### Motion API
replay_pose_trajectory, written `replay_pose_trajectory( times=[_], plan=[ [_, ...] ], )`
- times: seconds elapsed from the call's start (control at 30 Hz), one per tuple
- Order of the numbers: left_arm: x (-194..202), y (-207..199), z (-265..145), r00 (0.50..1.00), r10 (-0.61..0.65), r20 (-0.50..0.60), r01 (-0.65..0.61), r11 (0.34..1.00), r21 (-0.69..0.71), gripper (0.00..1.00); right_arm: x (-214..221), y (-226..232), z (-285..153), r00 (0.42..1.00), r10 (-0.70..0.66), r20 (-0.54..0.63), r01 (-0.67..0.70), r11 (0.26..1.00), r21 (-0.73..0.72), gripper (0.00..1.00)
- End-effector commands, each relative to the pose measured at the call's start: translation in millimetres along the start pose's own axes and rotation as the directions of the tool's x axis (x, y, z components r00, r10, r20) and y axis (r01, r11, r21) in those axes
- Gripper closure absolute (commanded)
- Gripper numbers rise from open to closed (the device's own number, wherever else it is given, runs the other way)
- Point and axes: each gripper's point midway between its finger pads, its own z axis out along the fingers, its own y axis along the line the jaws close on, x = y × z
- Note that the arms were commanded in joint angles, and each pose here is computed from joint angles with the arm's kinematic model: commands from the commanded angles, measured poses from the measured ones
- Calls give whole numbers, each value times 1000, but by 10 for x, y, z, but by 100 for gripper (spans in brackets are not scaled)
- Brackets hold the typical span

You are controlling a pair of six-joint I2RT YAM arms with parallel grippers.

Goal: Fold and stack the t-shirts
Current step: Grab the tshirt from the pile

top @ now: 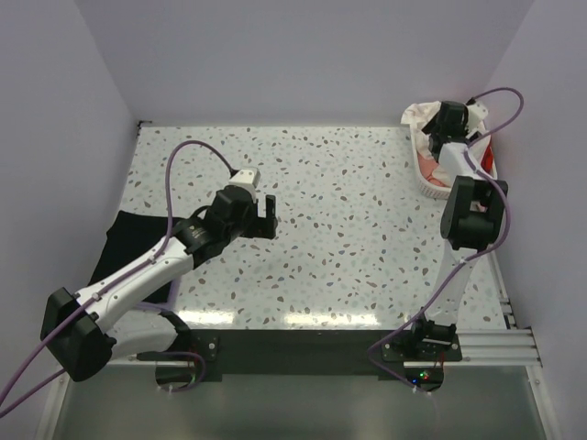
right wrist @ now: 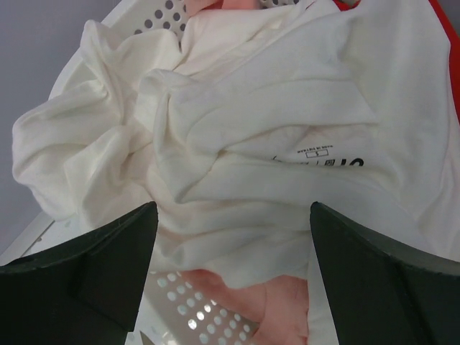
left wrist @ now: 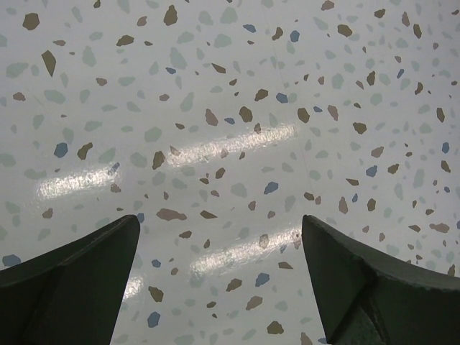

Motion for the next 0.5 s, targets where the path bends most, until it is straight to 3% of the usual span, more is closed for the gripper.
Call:
replay_pose_trajectory(
  times=[0.0,0.27,0.47],
  plan=[
    [-189,-24,-45,999,10,39,-10,1000,7,0,-417,46,101,989,43,138,-45,999,12,11],
    [-163,-4,13,1000,14,19,-14,1000,0,0,-244,-75,377,993,27,117,-32,998,45,16],
    [-186,48,28,1000,-2,17,3,1000,-7,0,-352,-153,306,987,20,160,-31,997,64,46]
  ],
)
